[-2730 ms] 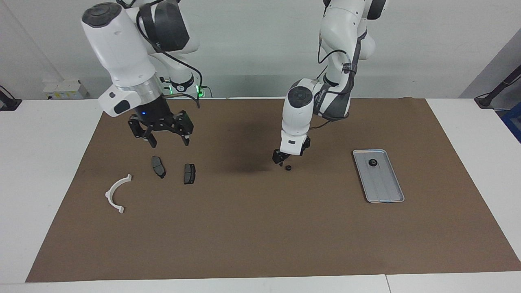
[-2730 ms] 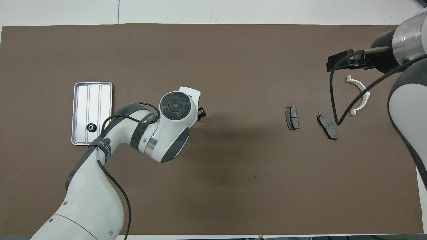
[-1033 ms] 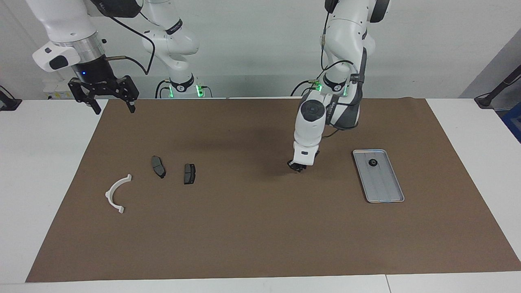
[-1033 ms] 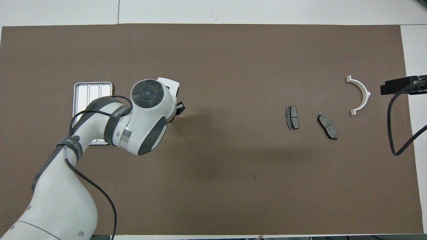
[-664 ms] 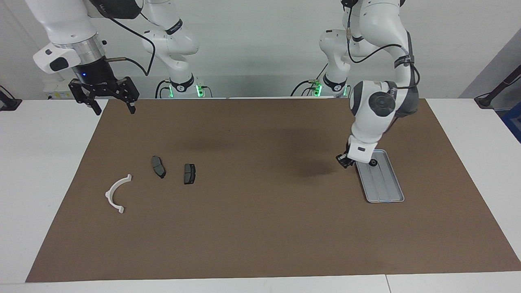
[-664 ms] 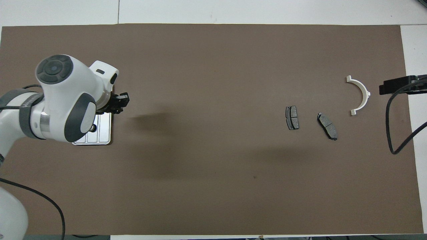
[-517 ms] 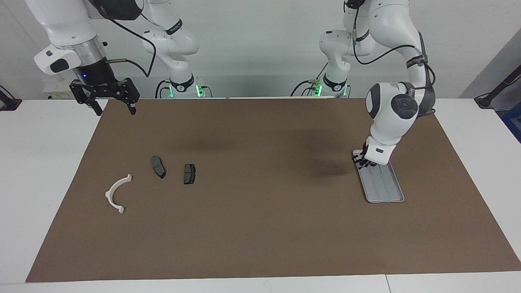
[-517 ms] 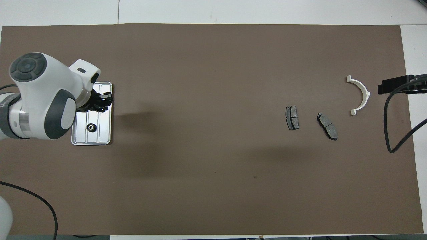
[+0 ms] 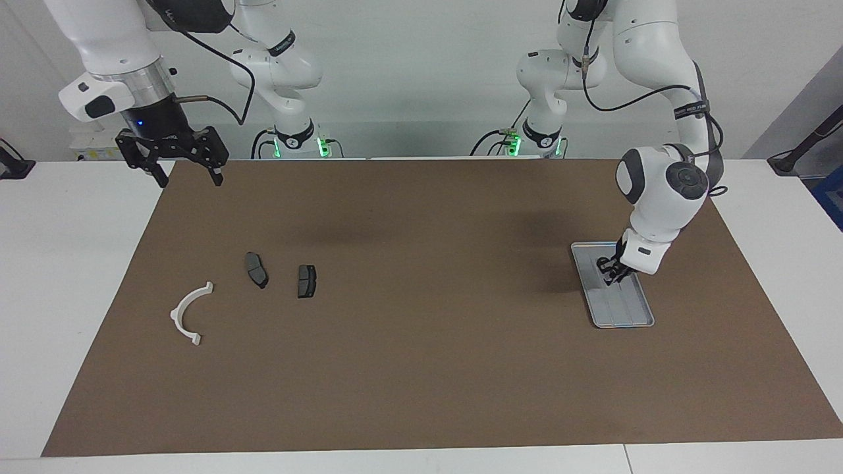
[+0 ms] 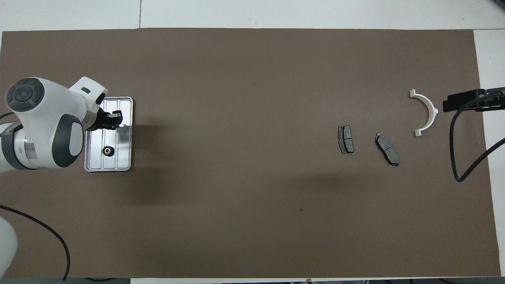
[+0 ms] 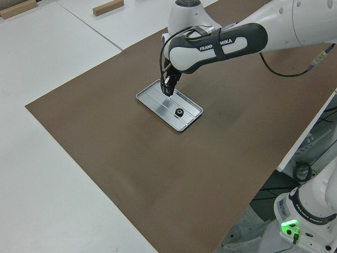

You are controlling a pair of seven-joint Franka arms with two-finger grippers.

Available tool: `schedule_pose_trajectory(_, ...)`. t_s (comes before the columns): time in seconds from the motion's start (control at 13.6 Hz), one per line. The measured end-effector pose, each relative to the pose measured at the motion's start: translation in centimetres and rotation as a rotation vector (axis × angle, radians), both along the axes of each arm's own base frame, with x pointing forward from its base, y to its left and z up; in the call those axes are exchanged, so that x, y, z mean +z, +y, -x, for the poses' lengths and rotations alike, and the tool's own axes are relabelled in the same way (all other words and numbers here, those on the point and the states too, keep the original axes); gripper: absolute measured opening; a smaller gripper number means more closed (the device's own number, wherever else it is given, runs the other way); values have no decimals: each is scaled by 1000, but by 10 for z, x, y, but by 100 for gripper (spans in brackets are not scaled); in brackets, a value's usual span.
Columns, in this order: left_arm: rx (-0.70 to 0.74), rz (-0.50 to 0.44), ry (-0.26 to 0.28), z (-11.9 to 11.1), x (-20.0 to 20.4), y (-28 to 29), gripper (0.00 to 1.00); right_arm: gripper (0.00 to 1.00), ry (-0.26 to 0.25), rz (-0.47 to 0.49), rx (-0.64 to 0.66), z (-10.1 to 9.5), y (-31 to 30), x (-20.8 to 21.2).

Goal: Pick bearing gear from pile to tray
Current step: 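Carry the second bearing with the left gripper onto the silver tray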

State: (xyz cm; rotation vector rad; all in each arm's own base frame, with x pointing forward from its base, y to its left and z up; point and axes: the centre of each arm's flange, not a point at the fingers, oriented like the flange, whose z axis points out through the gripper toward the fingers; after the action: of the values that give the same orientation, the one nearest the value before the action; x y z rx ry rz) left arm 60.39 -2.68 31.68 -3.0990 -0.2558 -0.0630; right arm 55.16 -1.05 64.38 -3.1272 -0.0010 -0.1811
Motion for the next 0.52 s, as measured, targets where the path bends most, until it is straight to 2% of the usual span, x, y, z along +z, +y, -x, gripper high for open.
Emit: schedule_pose_trajectory(0.52, -8, -1, -4, -2, -8, 12, 24, 100, 0, 0, 1, 0, 0, 0)
